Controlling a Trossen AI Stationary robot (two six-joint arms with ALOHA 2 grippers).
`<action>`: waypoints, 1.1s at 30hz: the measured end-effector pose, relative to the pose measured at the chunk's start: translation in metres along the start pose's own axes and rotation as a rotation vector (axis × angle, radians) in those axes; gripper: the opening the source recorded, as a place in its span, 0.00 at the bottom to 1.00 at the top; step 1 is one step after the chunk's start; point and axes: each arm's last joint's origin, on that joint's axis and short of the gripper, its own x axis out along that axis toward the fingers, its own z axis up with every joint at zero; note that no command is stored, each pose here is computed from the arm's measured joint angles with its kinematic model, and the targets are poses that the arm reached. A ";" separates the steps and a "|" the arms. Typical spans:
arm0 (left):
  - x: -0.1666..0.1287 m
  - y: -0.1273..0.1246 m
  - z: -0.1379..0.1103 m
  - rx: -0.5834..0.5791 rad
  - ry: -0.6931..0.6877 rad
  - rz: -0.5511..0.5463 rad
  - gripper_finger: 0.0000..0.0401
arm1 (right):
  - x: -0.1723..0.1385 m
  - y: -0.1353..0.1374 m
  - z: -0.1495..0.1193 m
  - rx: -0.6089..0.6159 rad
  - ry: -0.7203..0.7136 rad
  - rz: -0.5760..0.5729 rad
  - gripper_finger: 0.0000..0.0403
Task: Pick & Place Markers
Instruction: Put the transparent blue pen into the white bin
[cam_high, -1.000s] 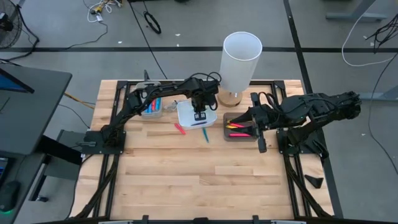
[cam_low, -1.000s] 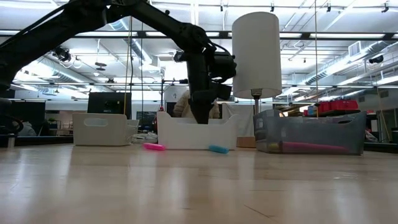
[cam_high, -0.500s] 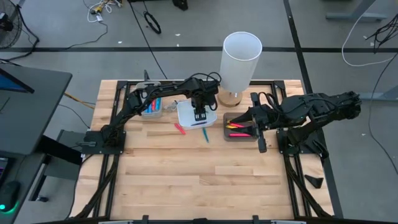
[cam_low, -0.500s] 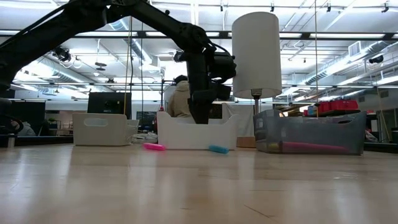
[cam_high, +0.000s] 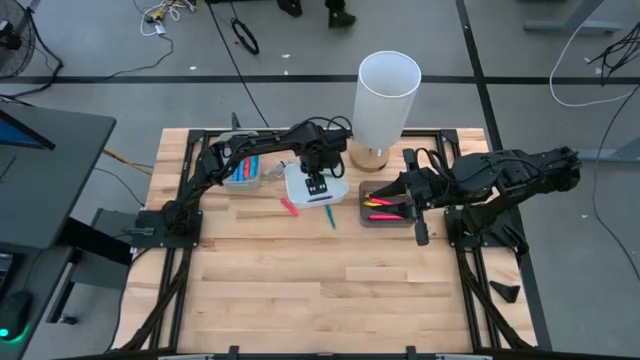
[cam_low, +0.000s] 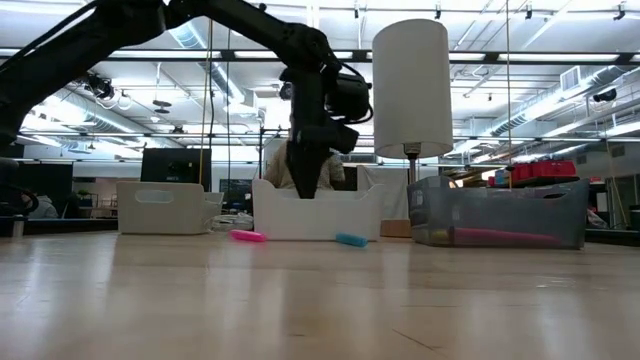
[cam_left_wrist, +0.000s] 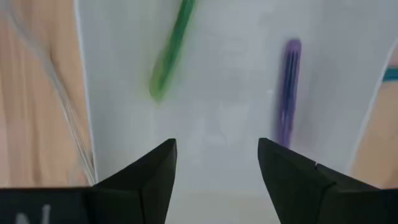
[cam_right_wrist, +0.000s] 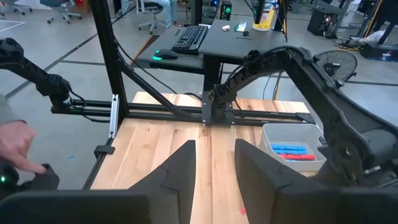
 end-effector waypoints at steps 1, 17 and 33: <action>-0.003 0.000 -0.002 -0.030 0.012 -0.002 0.57 | 0.000 0.000 0.000 0.000 0.000 0.000 0.28; -0.019 -0.036 -0.015 -0.705 0.122 0.010 0.56 | 0.000 0.000 0.000 0.000 0.000 0.000 0.28; -0.019 -0.089 -0.007 -1.250 0.049 -0.002 0.56 | 0.001 0.000 -0.007 -0.019 0.070 -0.002 0.28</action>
